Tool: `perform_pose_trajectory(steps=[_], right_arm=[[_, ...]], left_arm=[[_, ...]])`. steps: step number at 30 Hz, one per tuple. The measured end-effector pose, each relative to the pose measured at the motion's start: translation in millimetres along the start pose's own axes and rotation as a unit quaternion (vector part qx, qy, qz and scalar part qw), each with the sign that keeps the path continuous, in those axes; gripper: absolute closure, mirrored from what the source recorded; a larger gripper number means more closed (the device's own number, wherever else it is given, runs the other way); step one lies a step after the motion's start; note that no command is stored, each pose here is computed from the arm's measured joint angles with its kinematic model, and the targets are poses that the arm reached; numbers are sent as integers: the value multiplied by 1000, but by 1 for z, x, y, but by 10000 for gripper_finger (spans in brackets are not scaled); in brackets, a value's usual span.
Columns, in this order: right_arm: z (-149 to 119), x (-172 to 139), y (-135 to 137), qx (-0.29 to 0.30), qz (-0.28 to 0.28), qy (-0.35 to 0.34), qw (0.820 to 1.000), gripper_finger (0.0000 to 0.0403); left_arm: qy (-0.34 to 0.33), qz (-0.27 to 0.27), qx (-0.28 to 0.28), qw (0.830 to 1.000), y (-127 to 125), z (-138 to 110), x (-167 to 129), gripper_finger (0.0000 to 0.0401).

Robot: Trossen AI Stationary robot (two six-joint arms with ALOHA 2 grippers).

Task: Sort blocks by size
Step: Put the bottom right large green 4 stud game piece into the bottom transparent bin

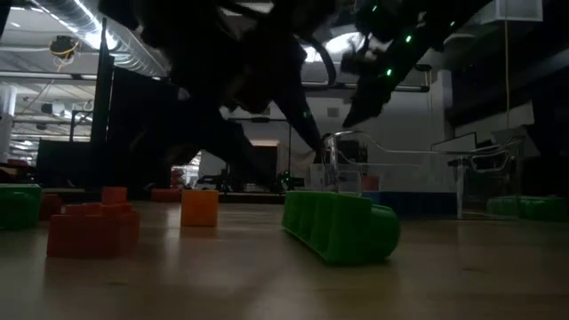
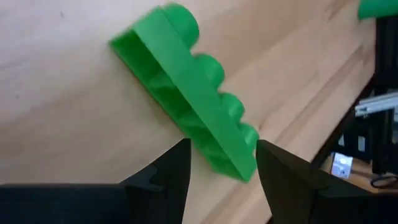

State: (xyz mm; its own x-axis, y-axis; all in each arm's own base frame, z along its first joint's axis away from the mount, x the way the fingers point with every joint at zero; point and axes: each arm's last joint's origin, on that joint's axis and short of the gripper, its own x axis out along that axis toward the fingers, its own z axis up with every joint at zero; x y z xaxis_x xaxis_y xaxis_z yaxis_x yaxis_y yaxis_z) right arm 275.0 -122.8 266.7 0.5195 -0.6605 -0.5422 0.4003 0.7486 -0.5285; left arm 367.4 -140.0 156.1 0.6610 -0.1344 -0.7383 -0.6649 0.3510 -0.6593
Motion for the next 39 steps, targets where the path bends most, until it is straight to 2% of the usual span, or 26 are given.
perform_pose_trajectory(steps=[4,8,17,21,31,39], right_arm=[[5,-26,-15,20,-15,-39,999,185],[10,-54,-22,32,-16,-82,996,185],[22,-114,-2,15,41,-181,982,184],[25,-138,15,-4,83,-221,972,184],[24,-185,56,-33,190,-283,940,184],[10,-207,80,-48,265,-259,928,185]], left_arm=[[-6,13,-19,1000,6,7,8,235],[-13,5,-27,1000,7,13,15,235],[-21,0,-28,999,7,22,17,238],[-22,-7,-19,1000,7,21,21,270],[-23,-12,34,999,7,21,21,386],[-19,-18,42,999,5,21,21,398]])
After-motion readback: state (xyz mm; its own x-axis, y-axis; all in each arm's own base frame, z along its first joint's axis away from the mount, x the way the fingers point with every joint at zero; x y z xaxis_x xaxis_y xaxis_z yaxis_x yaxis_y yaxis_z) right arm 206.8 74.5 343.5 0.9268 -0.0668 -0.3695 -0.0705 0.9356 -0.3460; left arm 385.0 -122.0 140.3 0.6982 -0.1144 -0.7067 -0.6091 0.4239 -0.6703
